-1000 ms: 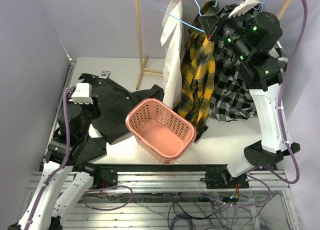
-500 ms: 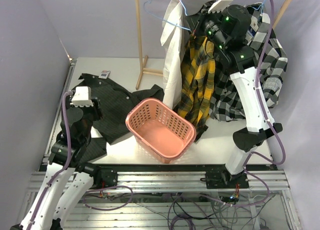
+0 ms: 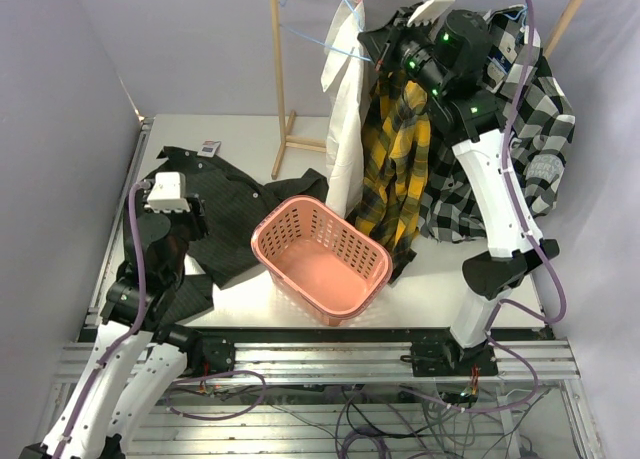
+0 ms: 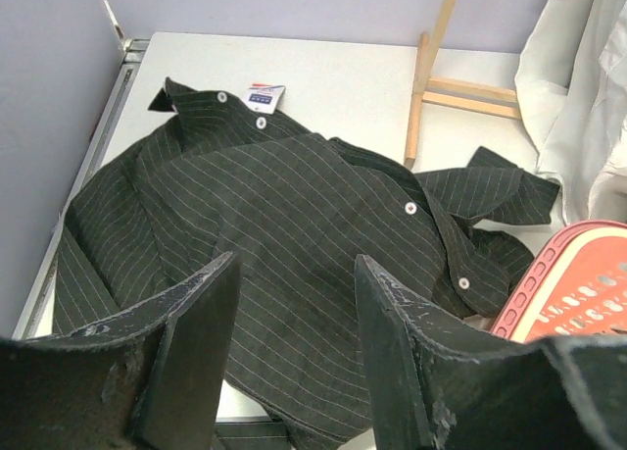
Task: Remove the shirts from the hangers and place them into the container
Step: Place the hanger at the clothesline.
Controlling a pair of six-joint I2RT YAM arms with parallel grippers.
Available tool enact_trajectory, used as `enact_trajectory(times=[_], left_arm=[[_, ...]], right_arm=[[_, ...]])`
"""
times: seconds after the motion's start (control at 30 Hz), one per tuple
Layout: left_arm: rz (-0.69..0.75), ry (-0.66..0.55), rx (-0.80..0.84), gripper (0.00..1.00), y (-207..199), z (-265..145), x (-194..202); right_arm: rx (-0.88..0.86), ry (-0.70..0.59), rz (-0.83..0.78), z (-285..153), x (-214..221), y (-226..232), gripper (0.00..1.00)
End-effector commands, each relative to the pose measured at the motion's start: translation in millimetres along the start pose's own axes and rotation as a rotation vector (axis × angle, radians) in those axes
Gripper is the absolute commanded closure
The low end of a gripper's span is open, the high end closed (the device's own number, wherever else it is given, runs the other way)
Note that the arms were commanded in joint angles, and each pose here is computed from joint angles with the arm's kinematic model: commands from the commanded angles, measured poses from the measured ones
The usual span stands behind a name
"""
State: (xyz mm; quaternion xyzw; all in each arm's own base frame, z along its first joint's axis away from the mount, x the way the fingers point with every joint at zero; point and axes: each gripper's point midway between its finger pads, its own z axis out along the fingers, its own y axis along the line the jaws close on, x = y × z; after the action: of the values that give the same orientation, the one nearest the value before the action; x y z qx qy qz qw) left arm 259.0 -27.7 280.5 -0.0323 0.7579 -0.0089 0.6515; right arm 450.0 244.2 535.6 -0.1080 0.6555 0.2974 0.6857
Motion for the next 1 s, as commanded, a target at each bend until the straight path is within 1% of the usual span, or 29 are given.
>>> enact_trajectory(times=[0.0, 0.33, 0.43, 0.5, 0.53, 0.6, 0.63, 0.67, 0.8, 0.93, 0.97], left_arm=[[-0.019, -0.025, 0.021, 0.39, -5.4, 4.5, -6.8], [-0.021, -0.015, 0.03, 0.39, -7.6, 5.4, -4.4], [-0.021, -0.011, 0.029, 0.39, -7.7, 6.1, -3.3], [-0.018, -0.006, 0.034, 0.39, -8.9, 7.3, -2.3], [-0.016, -0.005, 0.037, 0.39, -9.6, 7.5, -2.2], [-0.015, -0.001, 0.039, 0.39, -10.3, 8.5, -1.7], [-0.015, -0.001, 0.04, 0.39, -10.5, 8.6, -1.6], [-0.015, -0.001, 0.042, 0.39, -10.9, 8.7, -1.7], [-0.012, 0.001, 0.044, 0.38, -11.5, 9.3, -1.0], [-0.009, 0.01, 0.05, 0.38, -13.0, 11.2, 0.4], [-0.009, 0.014, 0.051, 0.37, -13.5, 12.1, 1.2]], right_arm=[[-0.098, -0.006, 0.01, -6.4, -5.3, 19.6, 1.0], [-0.1, 0.064, 0.01, 1.5, 23.0, 17.5, 1.0], [-0.106, 0.074, 0.013, 4.3, 29.3, 17.4, 0.97], [-0.109, 0.082, 0.014, 6.7, 33.0, 17.6, 0.92], [-0.12, 0.087, 0.013, 7.2, 34.6, 19.6, 0.87], [-0.136, 0.095, 0.012, 7.0, 37.1, 22.6, 0.76], [-0.147, 0.098, 0.011, 5.9, 38.5, 24.6, 0.65], [-0.16, 0.091, 0.01, 3.8, 36.8, 27.5, 0.61], [-0.191, 0.078, -0.005, -8.7, 35.7, 34.3, 0.57], [-0.235, 0.097, -0.023, -28.4, 40.0, 43.0, 0.56], [-0.238, 0.114, -0.023, -32.9, 47.3, 42.9, 0.56]])
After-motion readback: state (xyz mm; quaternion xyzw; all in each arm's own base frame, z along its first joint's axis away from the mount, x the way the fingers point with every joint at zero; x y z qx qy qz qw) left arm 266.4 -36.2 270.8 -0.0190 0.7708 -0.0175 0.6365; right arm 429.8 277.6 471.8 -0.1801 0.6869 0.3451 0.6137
